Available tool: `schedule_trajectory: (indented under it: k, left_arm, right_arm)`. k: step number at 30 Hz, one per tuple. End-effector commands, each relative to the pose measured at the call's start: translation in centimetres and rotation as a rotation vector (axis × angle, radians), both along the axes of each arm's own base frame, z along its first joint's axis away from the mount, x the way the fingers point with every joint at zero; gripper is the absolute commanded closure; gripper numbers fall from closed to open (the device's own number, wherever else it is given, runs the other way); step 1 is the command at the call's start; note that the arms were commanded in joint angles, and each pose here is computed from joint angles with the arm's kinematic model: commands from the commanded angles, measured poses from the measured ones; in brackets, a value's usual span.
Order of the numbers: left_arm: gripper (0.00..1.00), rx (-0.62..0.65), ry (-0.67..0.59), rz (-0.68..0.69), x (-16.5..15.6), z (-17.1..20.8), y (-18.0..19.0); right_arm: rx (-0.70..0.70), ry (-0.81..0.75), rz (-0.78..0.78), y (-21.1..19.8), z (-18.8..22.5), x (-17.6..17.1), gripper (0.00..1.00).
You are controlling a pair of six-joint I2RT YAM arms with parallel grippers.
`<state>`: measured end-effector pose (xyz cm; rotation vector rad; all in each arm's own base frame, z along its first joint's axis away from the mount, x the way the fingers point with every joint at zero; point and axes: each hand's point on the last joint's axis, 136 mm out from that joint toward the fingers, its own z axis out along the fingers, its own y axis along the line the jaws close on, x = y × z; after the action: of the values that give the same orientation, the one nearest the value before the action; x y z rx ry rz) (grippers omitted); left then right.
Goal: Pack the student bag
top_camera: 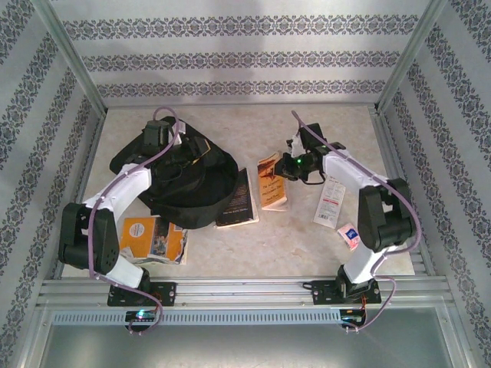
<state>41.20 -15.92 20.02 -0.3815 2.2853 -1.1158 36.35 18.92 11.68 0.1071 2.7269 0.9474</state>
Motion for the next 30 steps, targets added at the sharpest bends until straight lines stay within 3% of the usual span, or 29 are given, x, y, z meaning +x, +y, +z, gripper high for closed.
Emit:
schedule_trajectory:
  k: [1,6,11,13,19,25,30]
  left_arm:
    - [0.49,0.182,-0.111,-0.009,-1.2,4.0,0.9]
    - [0.32,0.426,-0.184,-0.054,-3.3,7.5,0.9]
    - [0.06,0.364,-0.221,-0.139,-5.5,9.1,-1.8]
    - [0.0,0.314,-0.228,-0.189,-6.3,9.4,-3.5]
    - [0.0,0.052,-0.248,-0.314,-7.9,10.4,-8.2]
    - [0.0,-0.175,-0.258,-0.354,-8.0,11.2,-10.3]
    - [0.1,-0.305,-0.261,-0.386,-8.1,11.8,-11.4]
  right_arm:
    - [0.054,-0.092,-0.016,0.0,4.1,-0.3,0.95]
    - [0.15,-0.198,-0.004,0.8,9.0,-1.0,0.94]
    - [0.289,-0.294,0.032,2.5,13.9,-2.2,0.93]
    - [0.326,-0.321,0.045,3.1,15.3,-2.7,0.93]
    - [0.487,-0.369,0.135,5.7,18.7,-5.0,0.91]
    - [0.611,-0.377,0.233,7.9,20.2,-7.5,0.9]
    - [0.644,-0.377,0.26,8.4,20.5,-8.5,0.89]
